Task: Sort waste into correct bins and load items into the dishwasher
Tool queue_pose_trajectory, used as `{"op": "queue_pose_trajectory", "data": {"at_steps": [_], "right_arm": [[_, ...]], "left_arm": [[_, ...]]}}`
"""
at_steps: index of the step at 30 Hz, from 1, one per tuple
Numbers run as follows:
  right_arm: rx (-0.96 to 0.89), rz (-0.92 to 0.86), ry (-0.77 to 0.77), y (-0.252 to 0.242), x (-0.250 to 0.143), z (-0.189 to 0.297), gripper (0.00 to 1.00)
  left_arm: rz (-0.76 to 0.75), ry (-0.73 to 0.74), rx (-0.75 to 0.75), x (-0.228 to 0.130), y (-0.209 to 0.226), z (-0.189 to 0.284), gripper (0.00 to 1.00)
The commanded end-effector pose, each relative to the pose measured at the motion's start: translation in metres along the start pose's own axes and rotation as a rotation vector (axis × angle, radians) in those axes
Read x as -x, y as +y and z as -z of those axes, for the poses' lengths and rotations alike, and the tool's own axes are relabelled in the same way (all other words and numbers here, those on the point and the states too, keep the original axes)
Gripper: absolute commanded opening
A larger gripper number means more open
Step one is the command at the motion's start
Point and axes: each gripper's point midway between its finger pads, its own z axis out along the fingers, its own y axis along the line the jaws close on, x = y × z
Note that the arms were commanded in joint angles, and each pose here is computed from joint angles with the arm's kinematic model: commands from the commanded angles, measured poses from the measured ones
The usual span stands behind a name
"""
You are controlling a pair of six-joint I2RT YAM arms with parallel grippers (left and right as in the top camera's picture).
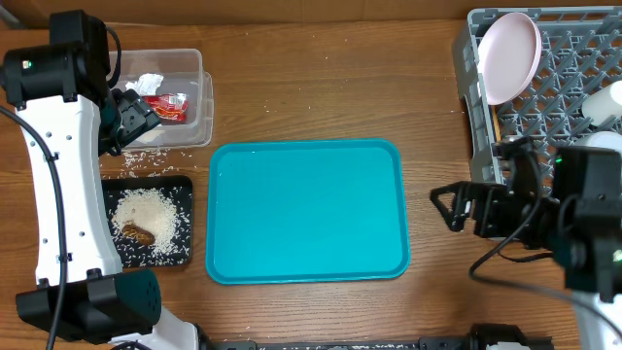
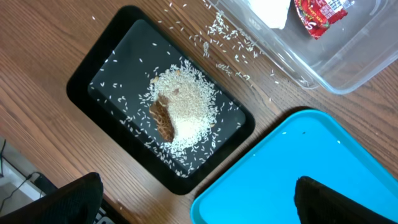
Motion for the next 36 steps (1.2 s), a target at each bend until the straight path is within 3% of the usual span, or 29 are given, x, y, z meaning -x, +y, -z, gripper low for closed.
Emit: {"op": "queue_pose_trajectory", "data": {"at_steps": [1, 11, 26, 36], "right_arm": [[0.044, 0.126, -0.068, 0.011, -0.015, -0.011, 1.0], [0.119, 0.268, -0.381, -0.009, -0.036, -0.054, 1.0], [0.12, 0.485, -0.852, -0.024, -0.033, -0.055, 1.0], [-0.101, 0.39, -0.997, -0.059, -0.015, -0.035, 1.0]], "left_arm": [[0.023, -0.033, -0.022, 0.002, 0.003, 0.012, 1.0], [0.023, -0.033, -0.022, 0.002, 0.003, 0.012, 1.0], [0.023, -0.033, -0.022, 0.002, 0.003, 0.012, 1.0], [0.023, -0.033, -0.022, 0.002, 0.003, 0.012, 1.0]]}}
